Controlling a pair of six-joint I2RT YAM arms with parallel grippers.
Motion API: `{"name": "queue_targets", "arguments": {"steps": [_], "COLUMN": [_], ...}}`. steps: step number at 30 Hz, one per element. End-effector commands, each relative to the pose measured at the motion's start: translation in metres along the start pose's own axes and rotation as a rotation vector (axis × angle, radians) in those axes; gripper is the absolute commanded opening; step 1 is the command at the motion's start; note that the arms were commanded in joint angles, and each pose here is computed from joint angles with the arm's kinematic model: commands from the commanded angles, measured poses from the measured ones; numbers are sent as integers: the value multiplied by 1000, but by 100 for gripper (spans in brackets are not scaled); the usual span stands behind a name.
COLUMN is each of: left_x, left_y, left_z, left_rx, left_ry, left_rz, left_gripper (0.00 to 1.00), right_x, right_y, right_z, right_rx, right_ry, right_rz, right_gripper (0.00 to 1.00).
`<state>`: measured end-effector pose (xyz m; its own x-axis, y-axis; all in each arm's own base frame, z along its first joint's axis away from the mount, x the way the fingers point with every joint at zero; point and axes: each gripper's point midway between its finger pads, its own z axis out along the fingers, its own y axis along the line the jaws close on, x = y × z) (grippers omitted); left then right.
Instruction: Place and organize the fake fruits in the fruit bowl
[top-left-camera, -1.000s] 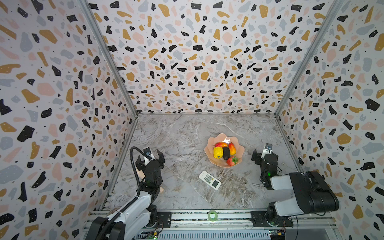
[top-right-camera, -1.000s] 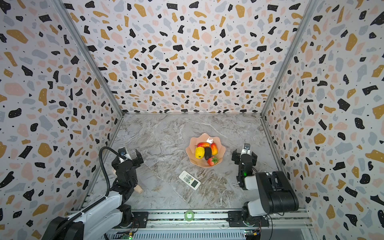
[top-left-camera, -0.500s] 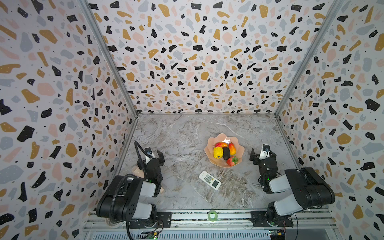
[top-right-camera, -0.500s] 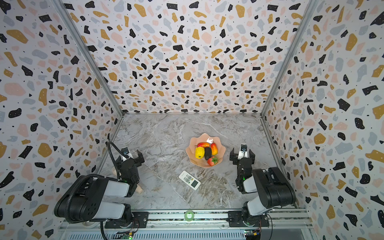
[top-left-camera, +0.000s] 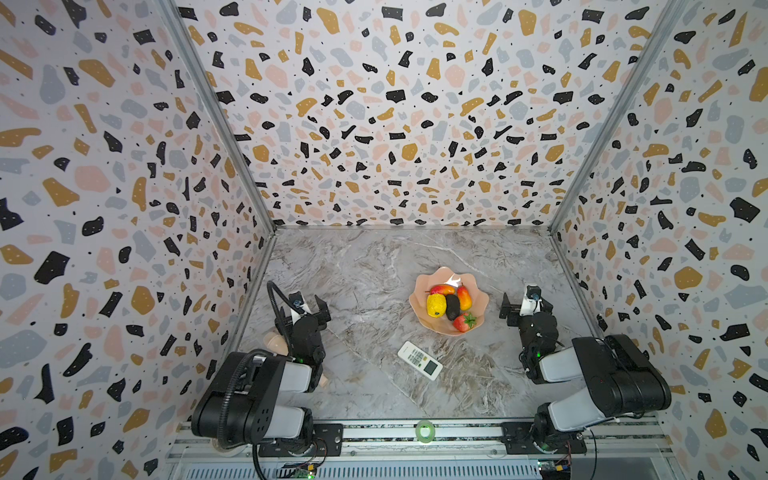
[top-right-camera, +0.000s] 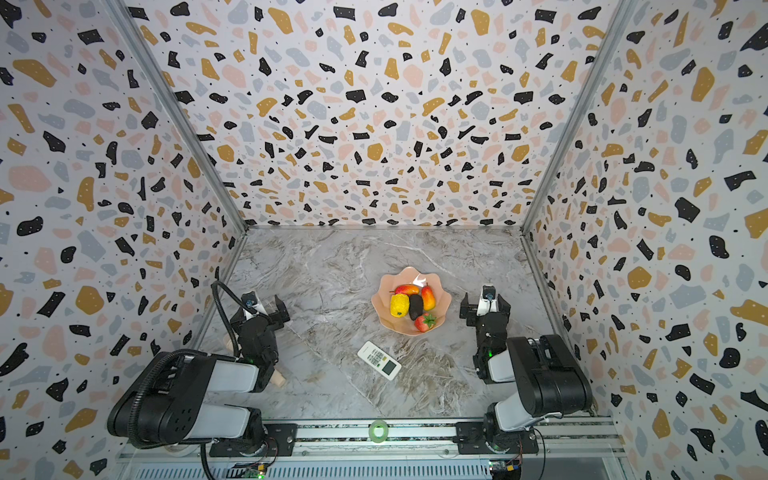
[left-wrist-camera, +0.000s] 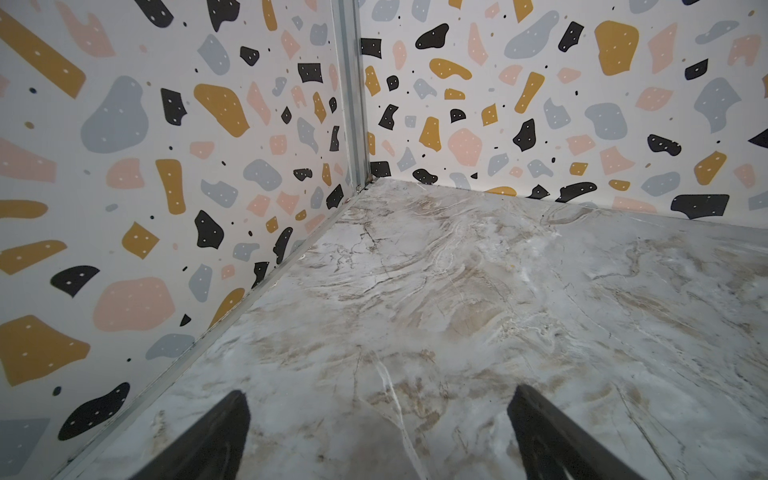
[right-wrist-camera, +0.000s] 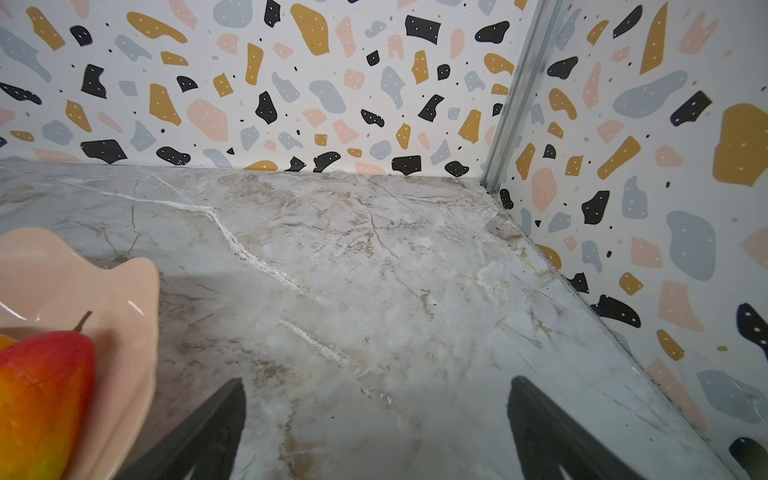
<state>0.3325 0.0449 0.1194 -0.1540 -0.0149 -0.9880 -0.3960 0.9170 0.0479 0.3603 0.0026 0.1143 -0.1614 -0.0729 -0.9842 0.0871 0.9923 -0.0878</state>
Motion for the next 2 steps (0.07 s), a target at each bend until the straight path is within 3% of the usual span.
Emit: {"name": "queue_targets", "arguments": {"steps": [1,2], "left_x": [-17,-17], "left_y": [0,-1], "left_z": [2,2], "left_rx": [-3,-3], "left_ry": [-51,-51], "left_rz": [-28,-28], "left_gripper": [100,100], "right_x": [-13,-12], "right_y": [1,1], "right_z": [3,2], "right_rx": [-6,-8], "right_ry": [-34,-30], "right_rz": [18,17], "right_gripper": [99,99]}}
